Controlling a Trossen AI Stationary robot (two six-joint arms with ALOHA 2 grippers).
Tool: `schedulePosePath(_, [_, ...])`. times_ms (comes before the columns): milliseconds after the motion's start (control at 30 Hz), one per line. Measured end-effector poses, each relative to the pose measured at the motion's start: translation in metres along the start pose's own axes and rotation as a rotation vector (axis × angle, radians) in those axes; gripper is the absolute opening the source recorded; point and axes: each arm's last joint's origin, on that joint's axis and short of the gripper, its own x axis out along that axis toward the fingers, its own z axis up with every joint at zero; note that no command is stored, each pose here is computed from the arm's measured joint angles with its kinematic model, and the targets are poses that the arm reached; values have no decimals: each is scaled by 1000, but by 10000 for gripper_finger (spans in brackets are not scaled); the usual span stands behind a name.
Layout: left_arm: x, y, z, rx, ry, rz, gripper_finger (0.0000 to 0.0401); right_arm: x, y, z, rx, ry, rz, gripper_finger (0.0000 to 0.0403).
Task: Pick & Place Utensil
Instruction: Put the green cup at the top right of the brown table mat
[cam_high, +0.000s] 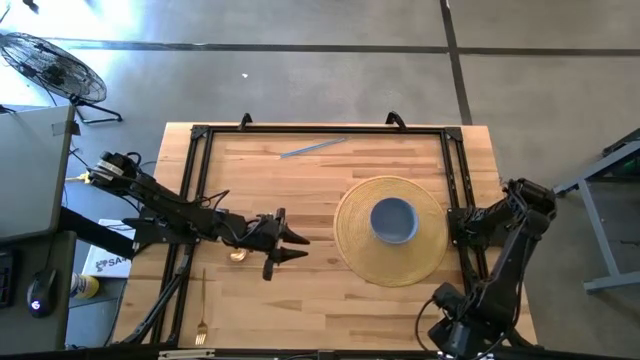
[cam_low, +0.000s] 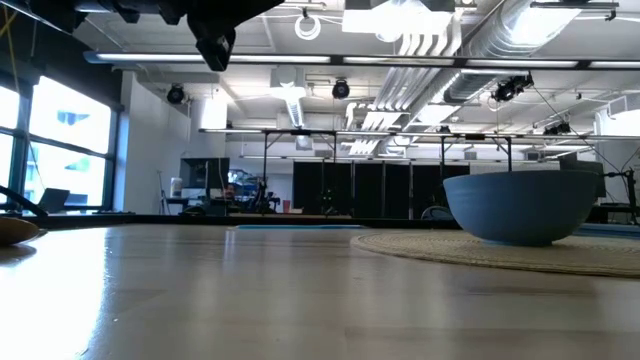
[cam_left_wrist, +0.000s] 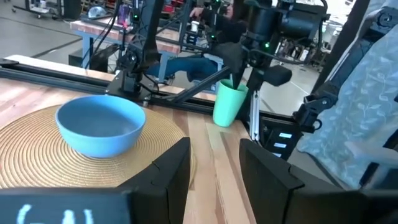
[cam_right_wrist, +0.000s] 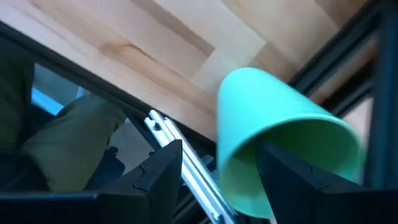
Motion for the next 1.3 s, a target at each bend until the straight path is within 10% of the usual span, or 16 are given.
schedulePosePath(1033, [0, 0, 2, -23, -17, -5, 136, 7, -4, 4, -2, -42, -25, 196])
schedulePosePath(1300, [0, 0, 2, -23, -17, -5, 136, 7, -3, 4, 7, -44, -20, 138])
